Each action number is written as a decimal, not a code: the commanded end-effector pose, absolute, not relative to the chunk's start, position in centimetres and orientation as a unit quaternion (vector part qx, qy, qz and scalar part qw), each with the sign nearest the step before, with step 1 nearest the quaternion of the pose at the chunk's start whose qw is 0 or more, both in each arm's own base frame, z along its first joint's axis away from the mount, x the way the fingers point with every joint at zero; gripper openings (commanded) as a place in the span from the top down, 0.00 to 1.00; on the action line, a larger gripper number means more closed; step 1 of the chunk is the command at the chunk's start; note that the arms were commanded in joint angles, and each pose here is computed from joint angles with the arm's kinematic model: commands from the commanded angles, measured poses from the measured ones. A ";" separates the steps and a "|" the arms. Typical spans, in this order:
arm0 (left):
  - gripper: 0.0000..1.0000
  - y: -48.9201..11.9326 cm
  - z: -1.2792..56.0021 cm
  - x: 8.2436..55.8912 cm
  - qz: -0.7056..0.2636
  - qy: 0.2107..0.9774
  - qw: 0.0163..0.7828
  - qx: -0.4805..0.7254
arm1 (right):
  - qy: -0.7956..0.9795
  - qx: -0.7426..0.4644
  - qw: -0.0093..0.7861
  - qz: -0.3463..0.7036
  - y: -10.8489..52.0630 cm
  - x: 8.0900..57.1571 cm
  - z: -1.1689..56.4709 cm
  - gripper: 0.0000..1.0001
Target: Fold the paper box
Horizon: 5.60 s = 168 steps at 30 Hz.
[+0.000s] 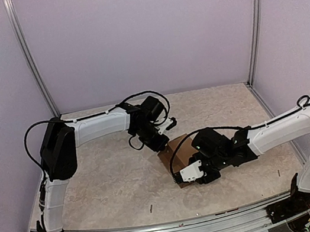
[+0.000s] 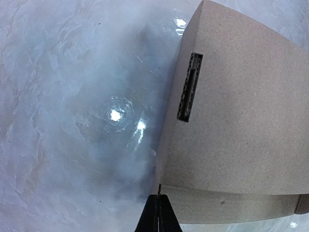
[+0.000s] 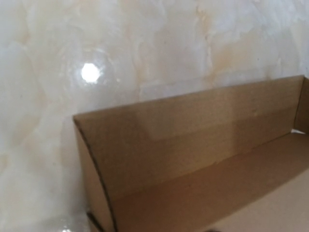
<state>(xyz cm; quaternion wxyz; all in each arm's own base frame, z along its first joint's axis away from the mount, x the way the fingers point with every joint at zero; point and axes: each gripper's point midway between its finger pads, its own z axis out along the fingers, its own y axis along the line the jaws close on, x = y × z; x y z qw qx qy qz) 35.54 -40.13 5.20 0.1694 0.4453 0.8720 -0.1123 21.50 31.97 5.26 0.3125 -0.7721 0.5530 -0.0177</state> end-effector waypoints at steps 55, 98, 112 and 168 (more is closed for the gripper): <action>0.98 -37.6 5.9 34.1 -0.261 0.820 0.337 0.381 | 0.765 -0.560 0.175 0.266 29.4 32.9 6.2 0.33; 1.00 -37.3 5.5 31.8 -0.163 0.838 0.371 0.367 | 0.791 -0.575 0.166 0.129 31.9 34.8 3.8 0.26; 1.00 -37.5 5.4 32.6 -0.140 0.836 0.376 0.376 | 0.769 -0.610 0.159 0.106 32.8 33.5 2.5 0.27; 0.73 -34.7 8.4 32.0 -0.218 0.797 0.471 0.308 | 0.749 -0.625 0.159 0.152 32.9 32.0 2.7 0.27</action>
